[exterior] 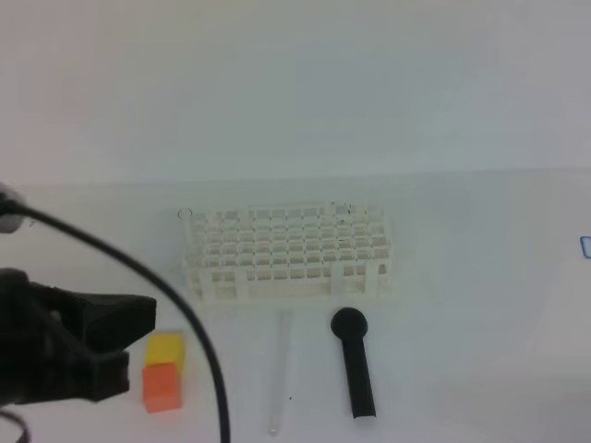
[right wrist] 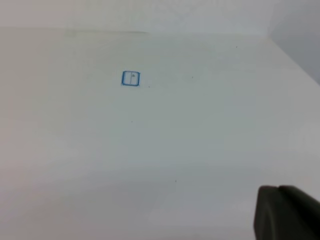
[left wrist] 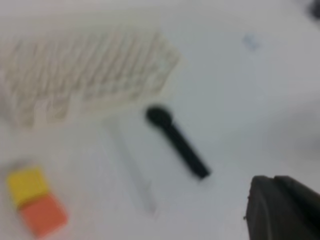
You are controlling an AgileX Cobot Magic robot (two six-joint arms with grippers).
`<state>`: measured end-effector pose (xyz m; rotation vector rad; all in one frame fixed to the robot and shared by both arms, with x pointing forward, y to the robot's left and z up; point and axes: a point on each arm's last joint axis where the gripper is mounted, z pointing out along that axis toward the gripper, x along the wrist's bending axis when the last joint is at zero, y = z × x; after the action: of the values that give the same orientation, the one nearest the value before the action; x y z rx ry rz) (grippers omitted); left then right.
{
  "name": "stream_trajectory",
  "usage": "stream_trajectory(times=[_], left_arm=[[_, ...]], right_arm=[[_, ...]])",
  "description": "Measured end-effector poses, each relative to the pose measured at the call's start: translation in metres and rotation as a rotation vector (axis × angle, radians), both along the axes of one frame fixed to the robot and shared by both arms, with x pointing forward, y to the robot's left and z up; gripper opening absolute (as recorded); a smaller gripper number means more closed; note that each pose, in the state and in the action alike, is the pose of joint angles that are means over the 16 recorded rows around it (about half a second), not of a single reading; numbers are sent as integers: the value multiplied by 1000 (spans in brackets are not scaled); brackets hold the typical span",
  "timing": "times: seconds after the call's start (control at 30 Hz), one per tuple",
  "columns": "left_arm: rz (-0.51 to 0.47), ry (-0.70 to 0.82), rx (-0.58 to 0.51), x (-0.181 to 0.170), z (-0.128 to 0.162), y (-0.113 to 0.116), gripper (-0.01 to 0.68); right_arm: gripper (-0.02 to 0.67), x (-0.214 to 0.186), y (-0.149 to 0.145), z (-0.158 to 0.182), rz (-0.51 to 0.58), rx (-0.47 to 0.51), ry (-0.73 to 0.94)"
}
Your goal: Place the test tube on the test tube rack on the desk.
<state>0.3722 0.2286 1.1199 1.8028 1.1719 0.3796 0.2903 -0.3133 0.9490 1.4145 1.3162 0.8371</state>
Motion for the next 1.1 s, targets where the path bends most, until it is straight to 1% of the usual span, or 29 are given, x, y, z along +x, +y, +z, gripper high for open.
stream_trajectory(times=[0.27,0.43,0.53,0.63,0.73,0.9,1.0,1.1], left_arm=[[26,257,143,30,-4,-10,-1],[1,385,190,37,-11,-14,-1],[-26,458,210,39,-16,-16,-1],[-50,525,227,39,-22,-19,-1],[-71,576,232,40,-27,-21,-1],[-88,612,217,43,-32,-25,-1],[-83,611,202,46,-33,-27,-1],[-74,610,186,49,-34,-28,-1]], right_arm=[[-1,0,0,0,1,-9,1],[-1,1,0,2,10,-46,-18],[-1,2,1,7,27,-56,-81],[-1,4,4,17,56,-50,-197],[-1,5,9,31,99,-12,-359],[-1,-1,17,60,194,139,-626],[-1,-7,22,81,262,219,-724],[-1,-12,26,103,315,274,-753]])
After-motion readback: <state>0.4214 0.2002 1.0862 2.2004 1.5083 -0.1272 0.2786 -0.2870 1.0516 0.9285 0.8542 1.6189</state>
